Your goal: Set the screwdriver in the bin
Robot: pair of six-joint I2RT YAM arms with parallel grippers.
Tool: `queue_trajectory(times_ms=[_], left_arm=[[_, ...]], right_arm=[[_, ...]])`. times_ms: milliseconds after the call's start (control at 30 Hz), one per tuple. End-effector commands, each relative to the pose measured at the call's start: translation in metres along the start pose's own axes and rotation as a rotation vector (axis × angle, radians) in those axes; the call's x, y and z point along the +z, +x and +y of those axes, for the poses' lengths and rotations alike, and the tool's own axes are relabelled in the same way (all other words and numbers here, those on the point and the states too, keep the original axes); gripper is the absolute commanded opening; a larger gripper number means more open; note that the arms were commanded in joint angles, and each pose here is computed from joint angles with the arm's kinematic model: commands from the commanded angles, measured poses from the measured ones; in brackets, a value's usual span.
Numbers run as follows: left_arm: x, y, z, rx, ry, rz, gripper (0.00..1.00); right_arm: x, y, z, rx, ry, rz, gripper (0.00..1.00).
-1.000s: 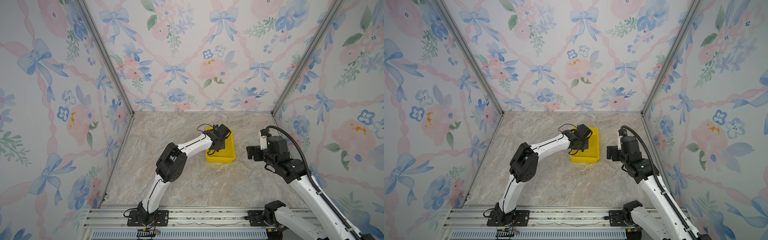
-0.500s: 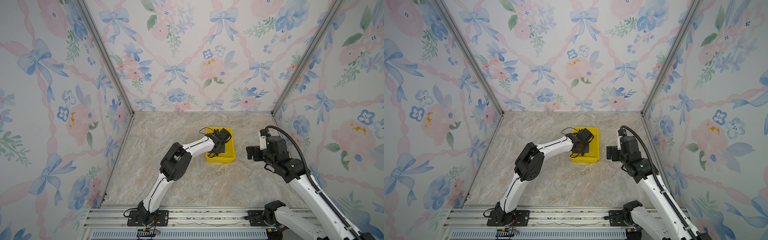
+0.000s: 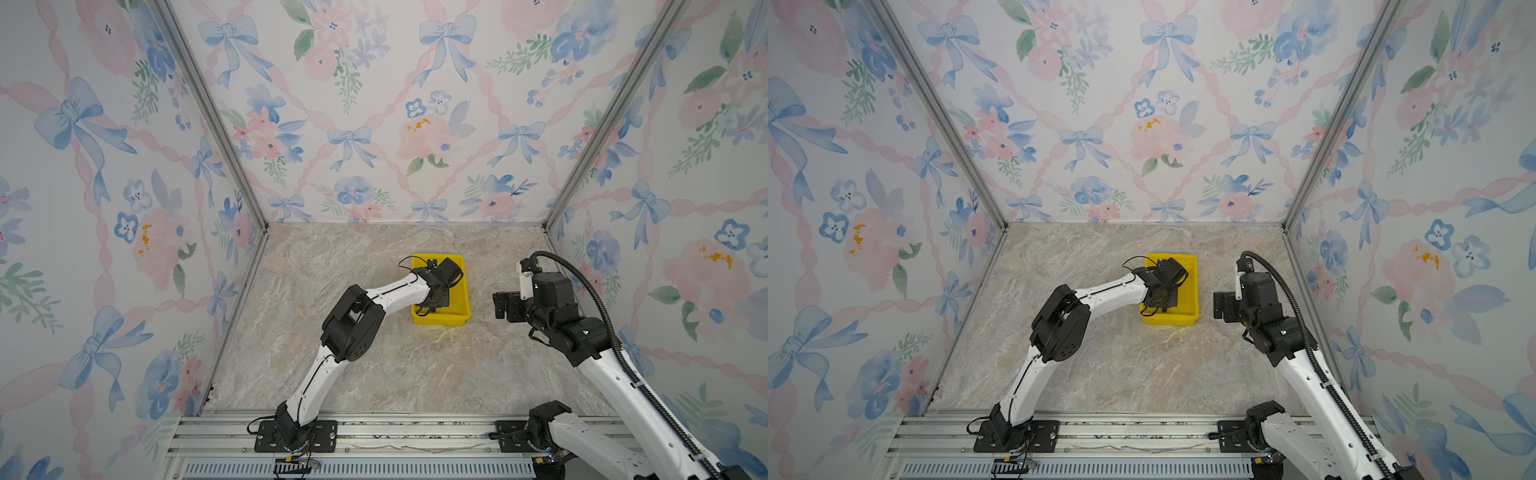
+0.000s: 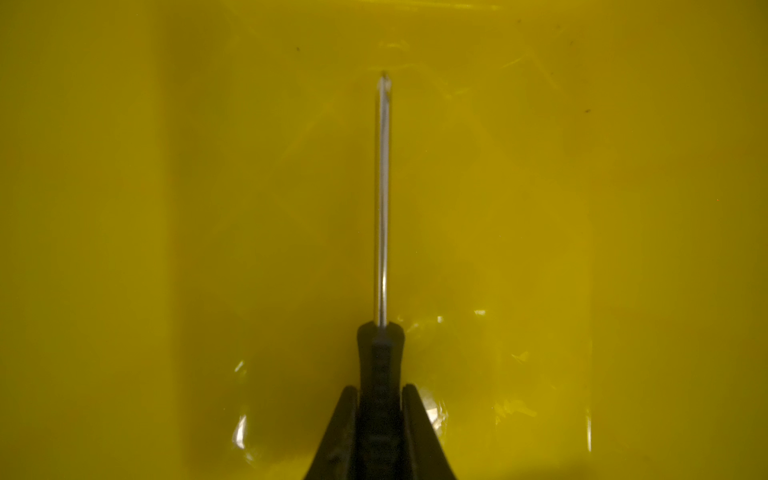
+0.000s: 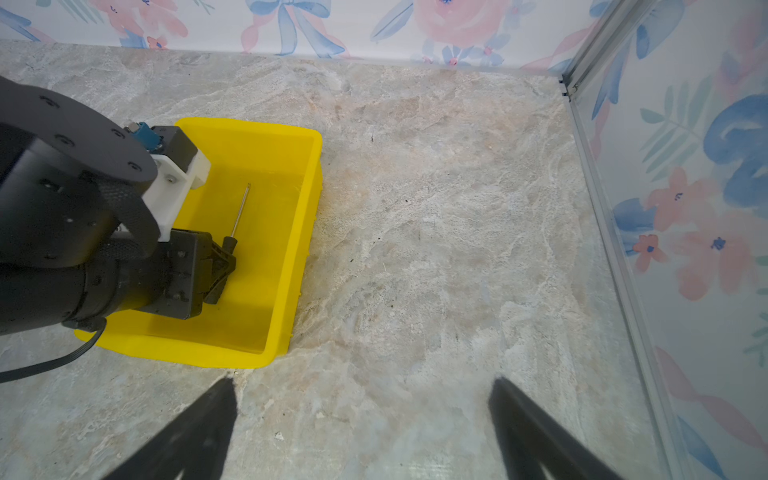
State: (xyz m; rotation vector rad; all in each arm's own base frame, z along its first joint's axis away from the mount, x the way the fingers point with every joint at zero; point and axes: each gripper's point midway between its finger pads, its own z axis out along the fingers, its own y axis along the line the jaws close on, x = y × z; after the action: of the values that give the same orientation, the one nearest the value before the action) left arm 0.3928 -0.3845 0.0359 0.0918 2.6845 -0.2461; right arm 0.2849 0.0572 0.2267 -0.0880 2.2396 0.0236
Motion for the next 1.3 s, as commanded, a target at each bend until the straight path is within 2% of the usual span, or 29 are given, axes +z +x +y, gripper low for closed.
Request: queue_trajectory(times_ms=[0, 33, 100, 267, 467, 567, 667, 733, 800, 933, 1033, 1267], left_arm=[[-0.004, -0.005, 0.004, -0.001, -0.022, -0.017, 0.28], [-0.007, -0.006, 0.004, -0.002, -0.020, -0.021, 0.34], [-0.013, -0.009, 0.005, -0.003, -0.018, -0.031, 0.38], [-0.037, -0.020, -0.001, 0.015, 0.007, -0.074, 0.42], [-0.085, -0.036, -0.001, 0.044, 0.033, -0.152, 0.50], [-0.114, -0.039, 0.008, 0.050, 0.033, -0.195, 0.60], [-0.142, -0.039, 0.026, 0.069, 0.015, -0.238, 0.79], [-0.158, -0.036, 0.043, 0.091, -0.013, -0.267, 0.92], [-0.166, -0.031, 0.064, 0.118, -0.054, -0.279, 0.98], [-0.167, -0.017, 0.120, 0.132, -0.157, -0.288, 0.98], [-0.174, -0.011, 0.165, 0.084, -0.203, -0.318, 0.98], [-0.193, 0.006, 0.266, -0.041, -0.283, -0.477, 0.98]], right_arm=[[-0.007, -0.003, -0.008, 0.012, 0.030, -0.013, 0.97], [-0.007, -0.004, -0.008, 0.010, 0.030, -0.014, 0.97], [-0.010, -0.006, -0.009, 0.009, 0.034, -0.018, 0.97], [-0.019, -0.009, -0.011, 0.022, 0.036, -0.049, 0.97], [-0.030, -0.016, -0.012, 0.053, 0.016, -0.093, 0.97], [-0.031, -0.018, -0.013, 0.059, 0.014, -0.100, 0.97], [-0.031, -0.018, -0.016, 0.078, 0.025, -0.115, 0.97], [-0.030, -0.016, -0.021, 0.105, 0.039, -0.125, 0.97], [-0.026, -0.012, -0.027, 0.128, 0.059, -0.122, 0.97], [-0.014, 0.005, -0.041, 0.147, 0.131, -0.102, 0.97], [-0.007, 0.022, -0.061, 0.189, 0.229, -0.087, 0.97], [-0.001, 0.062, -0.081, 0.122, 0.316, -0.201, 0.97]])
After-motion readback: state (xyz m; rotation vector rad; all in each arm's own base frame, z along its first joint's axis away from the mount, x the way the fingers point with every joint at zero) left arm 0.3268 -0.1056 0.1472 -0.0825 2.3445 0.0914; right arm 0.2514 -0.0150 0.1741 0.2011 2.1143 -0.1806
